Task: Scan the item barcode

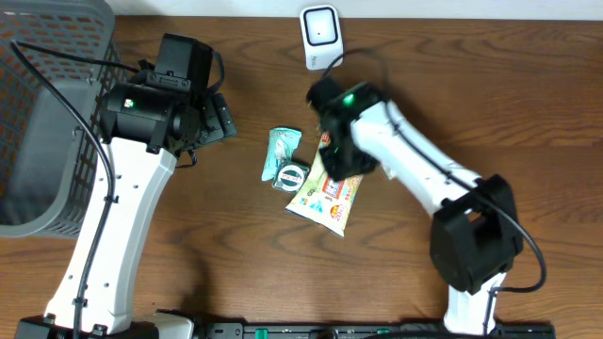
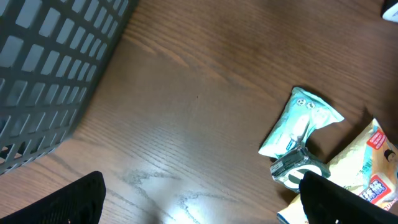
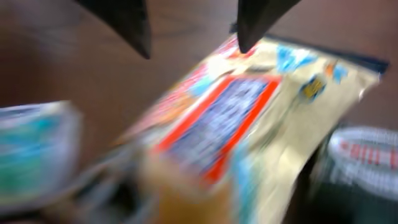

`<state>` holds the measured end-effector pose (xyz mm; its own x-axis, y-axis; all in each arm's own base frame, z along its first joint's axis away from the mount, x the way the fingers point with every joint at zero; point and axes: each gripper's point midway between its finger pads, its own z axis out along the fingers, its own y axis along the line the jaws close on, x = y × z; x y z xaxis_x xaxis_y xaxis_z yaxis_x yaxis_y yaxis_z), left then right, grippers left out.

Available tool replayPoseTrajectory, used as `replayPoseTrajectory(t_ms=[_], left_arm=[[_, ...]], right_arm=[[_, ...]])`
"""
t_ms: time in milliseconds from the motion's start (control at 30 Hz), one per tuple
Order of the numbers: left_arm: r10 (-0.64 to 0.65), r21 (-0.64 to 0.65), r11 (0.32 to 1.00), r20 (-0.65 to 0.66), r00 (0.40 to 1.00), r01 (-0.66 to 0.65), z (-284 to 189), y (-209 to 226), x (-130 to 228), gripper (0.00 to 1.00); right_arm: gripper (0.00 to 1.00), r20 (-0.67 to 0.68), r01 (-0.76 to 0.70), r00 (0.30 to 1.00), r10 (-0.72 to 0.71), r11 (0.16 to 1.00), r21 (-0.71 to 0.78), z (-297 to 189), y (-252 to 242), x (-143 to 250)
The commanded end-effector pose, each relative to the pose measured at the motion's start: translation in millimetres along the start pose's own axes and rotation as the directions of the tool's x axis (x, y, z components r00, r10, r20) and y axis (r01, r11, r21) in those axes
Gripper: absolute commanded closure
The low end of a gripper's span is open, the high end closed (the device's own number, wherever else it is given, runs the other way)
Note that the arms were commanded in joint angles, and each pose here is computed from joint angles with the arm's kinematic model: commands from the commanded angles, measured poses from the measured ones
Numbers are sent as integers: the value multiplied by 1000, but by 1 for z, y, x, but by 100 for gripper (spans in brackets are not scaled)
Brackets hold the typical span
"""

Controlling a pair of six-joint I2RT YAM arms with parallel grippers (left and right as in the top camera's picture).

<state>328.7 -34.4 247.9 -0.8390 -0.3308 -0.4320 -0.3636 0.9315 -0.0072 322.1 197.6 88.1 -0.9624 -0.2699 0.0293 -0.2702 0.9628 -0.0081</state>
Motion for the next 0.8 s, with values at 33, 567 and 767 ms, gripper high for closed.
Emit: replayPoseTrajectory(t_ms=[33,567,767], left_arm=[[6,-11,1000,9,1000,-6,-1,2,-3,2],[6,-11,1000,9,1000,-6,-1,2,-3,2],[6,-11,1000,9,1000,-6,-1,2,-3,2]], right_arm=[[51,61,-43,997,40,997,58,-13,-46,-21],[48,27,-133,991,134,991,-33,30,-116,-18],[55,11,-42,999,45,986,-161,42,-97,-12]])
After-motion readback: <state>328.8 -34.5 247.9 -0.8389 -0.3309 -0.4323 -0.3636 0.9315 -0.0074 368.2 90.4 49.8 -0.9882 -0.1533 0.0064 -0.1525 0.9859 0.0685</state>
